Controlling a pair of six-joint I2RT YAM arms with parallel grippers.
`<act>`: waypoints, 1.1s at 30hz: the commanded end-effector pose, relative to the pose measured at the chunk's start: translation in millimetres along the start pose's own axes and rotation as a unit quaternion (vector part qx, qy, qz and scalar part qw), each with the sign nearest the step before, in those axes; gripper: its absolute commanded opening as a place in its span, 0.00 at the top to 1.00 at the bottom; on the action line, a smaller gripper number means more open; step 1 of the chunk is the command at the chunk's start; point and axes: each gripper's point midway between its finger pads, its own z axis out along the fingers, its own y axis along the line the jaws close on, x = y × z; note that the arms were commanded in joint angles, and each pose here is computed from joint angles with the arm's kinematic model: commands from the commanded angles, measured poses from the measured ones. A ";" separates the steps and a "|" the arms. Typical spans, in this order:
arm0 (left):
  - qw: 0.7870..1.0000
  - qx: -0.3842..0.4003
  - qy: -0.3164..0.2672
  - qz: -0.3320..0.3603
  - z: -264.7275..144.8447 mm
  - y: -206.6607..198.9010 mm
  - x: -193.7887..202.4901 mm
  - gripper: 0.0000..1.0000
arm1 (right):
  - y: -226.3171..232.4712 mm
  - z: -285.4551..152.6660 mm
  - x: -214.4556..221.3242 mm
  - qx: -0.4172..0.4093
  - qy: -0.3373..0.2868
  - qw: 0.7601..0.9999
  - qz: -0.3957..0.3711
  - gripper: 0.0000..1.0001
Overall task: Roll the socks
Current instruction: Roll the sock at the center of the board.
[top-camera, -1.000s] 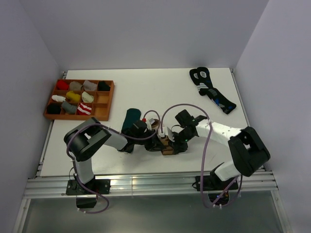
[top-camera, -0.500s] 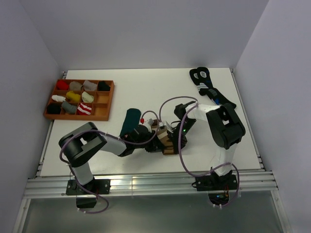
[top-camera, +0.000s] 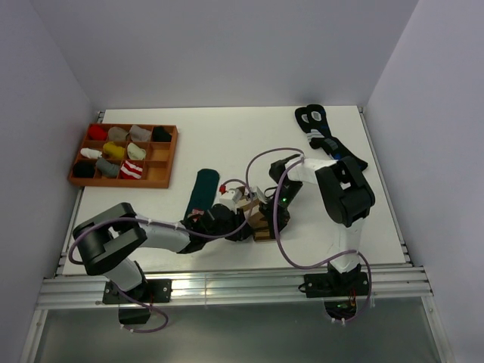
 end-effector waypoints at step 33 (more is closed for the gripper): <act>0.973 0.127 0.027 0.193 19.5 -49.1 5.3 0.52 | -10.1 -3.2 -4.9 -0.011 0.022 0.998 0.063 0.80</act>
